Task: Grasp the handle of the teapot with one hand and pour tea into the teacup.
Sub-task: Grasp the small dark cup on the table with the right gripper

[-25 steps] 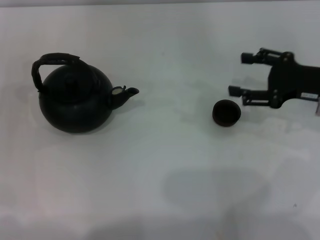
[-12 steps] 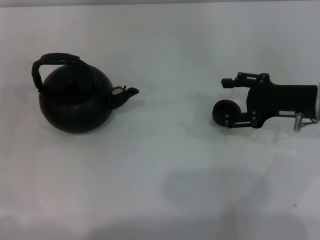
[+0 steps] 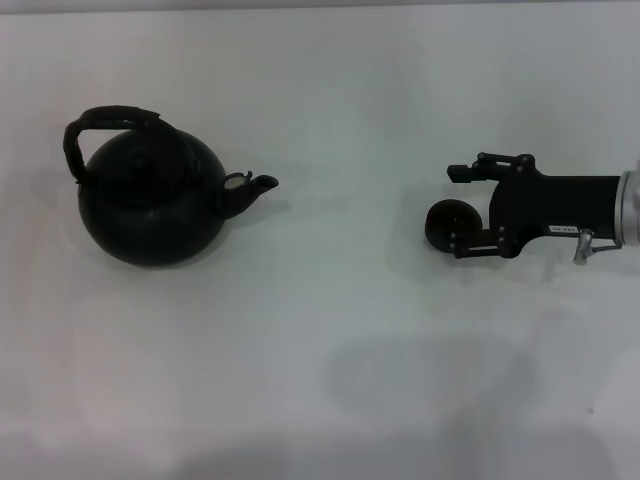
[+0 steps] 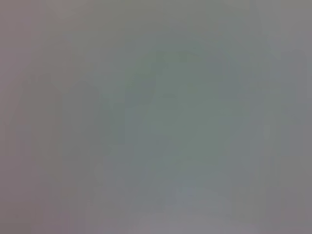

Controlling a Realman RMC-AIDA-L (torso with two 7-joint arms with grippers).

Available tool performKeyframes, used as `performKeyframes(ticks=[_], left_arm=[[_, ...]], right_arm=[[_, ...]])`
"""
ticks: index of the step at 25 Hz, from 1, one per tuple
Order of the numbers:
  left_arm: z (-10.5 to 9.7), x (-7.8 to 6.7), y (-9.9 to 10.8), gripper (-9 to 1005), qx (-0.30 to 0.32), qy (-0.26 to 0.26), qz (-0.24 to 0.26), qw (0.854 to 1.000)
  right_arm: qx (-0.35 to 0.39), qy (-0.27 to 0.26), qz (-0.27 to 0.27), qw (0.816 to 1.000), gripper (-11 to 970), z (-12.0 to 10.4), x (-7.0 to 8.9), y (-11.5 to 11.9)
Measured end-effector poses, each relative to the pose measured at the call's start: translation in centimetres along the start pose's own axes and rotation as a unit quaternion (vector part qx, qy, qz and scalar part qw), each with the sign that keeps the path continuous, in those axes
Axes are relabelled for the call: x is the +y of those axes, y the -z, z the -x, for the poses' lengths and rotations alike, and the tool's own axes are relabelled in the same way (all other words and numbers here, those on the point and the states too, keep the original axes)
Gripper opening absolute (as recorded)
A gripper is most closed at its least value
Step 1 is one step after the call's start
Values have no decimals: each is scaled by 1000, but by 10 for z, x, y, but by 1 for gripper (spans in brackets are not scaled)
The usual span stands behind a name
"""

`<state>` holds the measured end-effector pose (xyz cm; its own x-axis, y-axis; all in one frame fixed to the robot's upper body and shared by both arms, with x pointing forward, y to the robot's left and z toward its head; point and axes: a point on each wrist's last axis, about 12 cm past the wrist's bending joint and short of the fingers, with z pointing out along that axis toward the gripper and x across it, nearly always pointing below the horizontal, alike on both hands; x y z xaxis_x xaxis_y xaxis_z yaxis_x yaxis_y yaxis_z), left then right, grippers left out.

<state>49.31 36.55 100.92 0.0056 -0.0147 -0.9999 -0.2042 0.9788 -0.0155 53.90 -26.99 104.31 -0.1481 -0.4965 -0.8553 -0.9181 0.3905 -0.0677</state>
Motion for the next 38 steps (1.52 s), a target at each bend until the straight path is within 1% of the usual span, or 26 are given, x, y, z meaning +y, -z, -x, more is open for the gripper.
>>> performKeyframes(ticks=[12,25,38], left_arm=[[1,-2,-3,871,-2,1,-2,1000],[2,-5,-7,872,0,1,-7,1000],[3,-6,-10,871,3,2,-6,1000]], right_arm=[[14,-30,-4,999,868,-2,-2,-1],[32,-36,-4,999,869,-8,0,-5],[29,-34,-2,999,871,-4,-1,-5]])
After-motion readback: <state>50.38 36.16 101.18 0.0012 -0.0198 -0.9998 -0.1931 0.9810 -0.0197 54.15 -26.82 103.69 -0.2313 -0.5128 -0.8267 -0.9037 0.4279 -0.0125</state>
